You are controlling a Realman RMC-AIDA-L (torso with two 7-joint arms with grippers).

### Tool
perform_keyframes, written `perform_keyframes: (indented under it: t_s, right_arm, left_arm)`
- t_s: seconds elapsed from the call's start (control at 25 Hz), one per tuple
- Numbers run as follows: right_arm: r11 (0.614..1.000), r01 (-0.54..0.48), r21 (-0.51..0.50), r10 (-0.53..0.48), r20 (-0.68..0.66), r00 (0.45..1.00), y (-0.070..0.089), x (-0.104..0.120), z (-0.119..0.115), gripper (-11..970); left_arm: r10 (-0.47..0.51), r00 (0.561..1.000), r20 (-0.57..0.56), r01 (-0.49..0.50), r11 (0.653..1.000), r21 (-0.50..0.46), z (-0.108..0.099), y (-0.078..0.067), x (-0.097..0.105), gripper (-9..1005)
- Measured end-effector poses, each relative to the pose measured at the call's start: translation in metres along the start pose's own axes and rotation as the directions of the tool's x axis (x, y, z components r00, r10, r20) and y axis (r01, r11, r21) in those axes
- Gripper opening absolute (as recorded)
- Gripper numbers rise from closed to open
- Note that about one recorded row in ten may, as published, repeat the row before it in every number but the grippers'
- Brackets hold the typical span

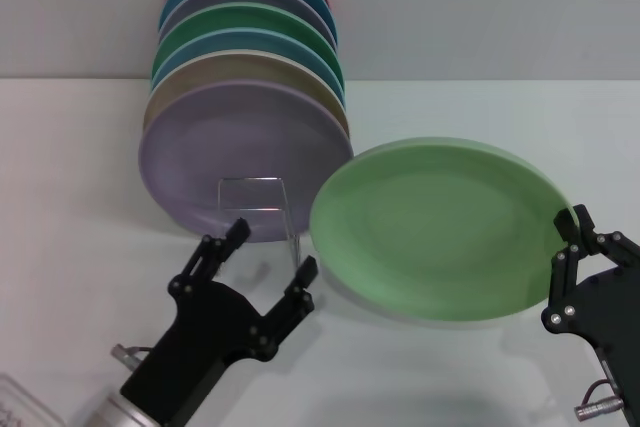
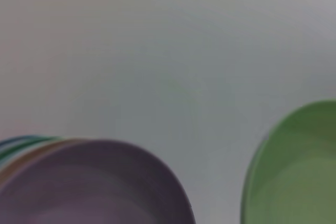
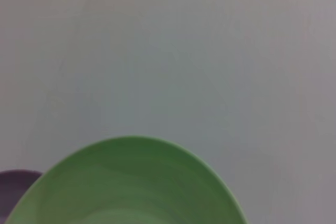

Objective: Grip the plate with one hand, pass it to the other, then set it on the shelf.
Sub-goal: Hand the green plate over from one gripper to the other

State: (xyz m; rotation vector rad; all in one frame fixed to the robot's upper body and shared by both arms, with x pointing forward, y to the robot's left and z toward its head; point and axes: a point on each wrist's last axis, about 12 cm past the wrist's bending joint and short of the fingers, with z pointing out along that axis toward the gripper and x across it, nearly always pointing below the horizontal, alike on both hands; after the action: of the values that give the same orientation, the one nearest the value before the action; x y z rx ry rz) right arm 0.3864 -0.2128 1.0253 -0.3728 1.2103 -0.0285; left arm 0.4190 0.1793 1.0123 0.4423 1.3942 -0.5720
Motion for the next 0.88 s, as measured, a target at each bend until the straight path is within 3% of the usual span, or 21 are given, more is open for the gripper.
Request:
perform_keyframes:
  t_s: [0.32,0.88]
  right_arm:
    - [0.998,0.067,0.008,-0.067,-0.006,0.998,0.006,-0.004,-0.002,22]
    - [0.994,0.112,0.019,-0.112,-0.013,0.994,0.014,-0.009,-0.003,22]
  left_arm:
    - [-0.004,0.998,-0.059,0.005,1.000,0.016,0.015,-0.003,0.004,779]
    - [-0.015,0.998,-0.064,0.014,1.000,-0.011,0.021,0.000,0.003,778]
